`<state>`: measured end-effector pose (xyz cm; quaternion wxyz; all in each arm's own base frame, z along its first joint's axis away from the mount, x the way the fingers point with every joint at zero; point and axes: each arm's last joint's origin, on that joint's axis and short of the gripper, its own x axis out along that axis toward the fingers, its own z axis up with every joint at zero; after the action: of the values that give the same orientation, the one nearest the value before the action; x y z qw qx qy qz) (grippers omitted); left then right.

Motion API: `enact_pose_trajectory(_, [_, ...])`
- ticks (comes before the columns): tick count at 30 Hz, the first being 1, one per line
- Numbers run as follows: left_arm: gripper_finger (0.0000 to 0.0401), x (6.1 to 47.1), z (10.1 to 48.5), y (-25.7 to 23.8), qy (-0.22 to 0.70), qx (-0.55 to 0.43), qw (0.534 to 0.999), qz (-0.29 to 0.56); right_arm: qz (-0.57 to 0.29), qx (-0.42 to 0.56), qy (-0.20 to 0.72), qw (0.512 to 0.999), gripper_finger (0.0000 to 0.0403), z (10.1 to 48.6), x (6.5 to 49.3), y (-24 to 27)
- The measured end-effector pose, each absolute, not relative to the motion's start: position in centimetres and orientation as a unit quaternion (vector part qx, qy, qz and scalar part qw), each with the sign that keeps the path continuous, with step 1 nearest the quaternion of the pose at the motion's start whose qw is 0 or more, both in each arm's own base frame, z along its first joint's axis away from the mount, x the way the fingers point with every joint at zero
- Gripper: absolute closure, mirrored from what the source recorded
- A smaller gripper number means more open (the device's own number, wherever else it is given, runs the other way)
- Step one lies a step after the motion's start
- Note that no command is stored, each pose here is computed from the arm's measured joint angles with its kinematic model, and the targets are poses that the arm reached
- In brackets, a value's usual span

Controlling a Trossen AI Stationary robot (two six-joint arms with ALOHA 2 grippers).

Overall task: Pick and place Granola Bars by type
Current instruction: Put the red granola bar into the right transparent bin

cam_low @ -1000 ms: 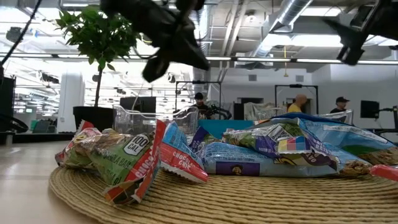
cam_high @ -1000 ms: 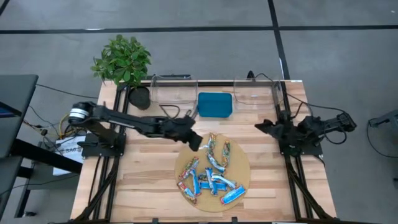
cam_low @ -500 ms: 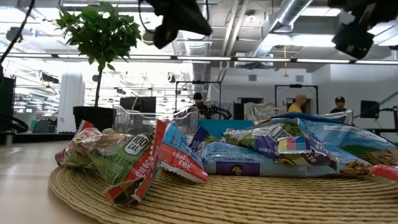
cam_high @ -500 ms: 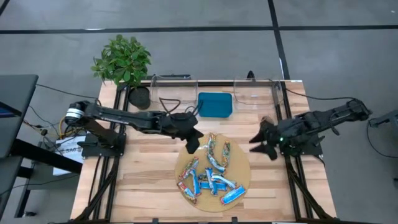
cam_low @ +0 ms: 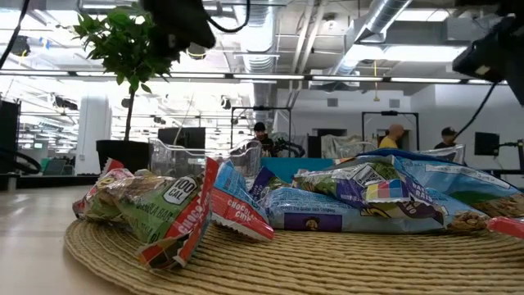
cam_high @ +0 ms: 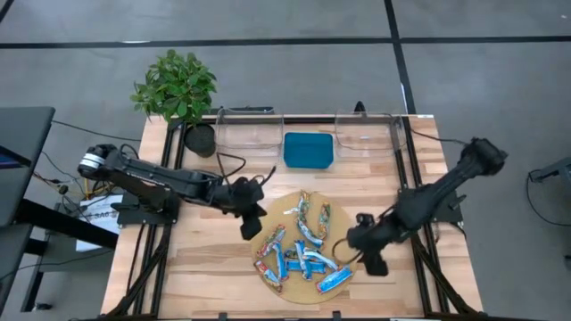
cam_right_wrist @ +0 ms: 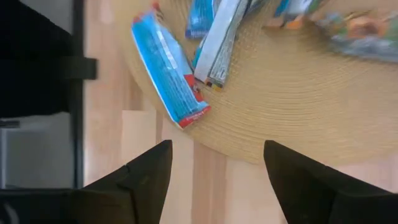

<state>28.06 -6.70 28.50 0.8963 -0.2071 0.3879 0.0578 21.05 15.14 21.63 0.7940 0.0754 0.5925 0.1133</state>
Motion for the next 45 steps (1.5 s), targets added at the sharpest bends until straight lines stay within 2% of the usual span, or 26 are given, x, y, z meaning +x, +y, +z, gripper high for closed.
enact_pose_trajectory(10, [0.0401, 26.6, 28.3, -10.4, 0.404, -0.17, 0.898, 0.027, 0.121, 0.028, 0.65, 0.75, 0.0159, 16.7, 26.7, 20.1])
enact_pose_trajectory(14, [0.0401, 26.3, 28.4, -11.3, 0.406, -0.161, 0.9, 0.005, 0.121, 0.028, 0.671, 0.731, 0.0159, 14.9, 27.6, 20.8])
enact_pose_trajectory(22, [0.0401, 25.8, 28.4, -12.5, 0.405, -0.154, 0.901, -0.017, 0.123, 0.031, 0.683, 0.72, 0.0167, 14.3, 27.9, 21.4])
enact_pose_trajectory(25, [0.0401, 25.8, 28.4, -12.7, 0.404, -0.157, 0.901, -0.015, 0.118, 0.033, 0.689, 0.714, 0.0198, 14.4, 27.7, 21.3])
enact_pose_trajectory(32, [0.0401, 25.7, 28.4, -12.8, 0.403, -0.16, 0.901, -0.015, 0.115, 0.05, 0.697, 0.706, 0.0317, 14.5, 27.6, 21.3])
enact_pose_trajectory(36, [0.0401, 25.9, 28.6, -12.9, 0.388, -0.163, 0.907, -0.012, 0.115, 0.064, 0.685, 0.716, 0.0349, 15.6, 27.7, 21.1])
enact_pose_trajectory(40, [0.0401, 26.2, 28.9, -12.9, 0.369, -0.173, 0.913, -0.009, 0.101, 0.095, 0.649, 0.748, 0.0349, 18.6, 28.1, 20.1])
enact_pose_trajectory(45, [0.0401, 26.5, 29.2, -12.8, 0.337, -0.178, 0.925, 0.012, 0.036, 0.14, 0.559, 0.816, 0.0346, 23.8, 28.6, 17.0])
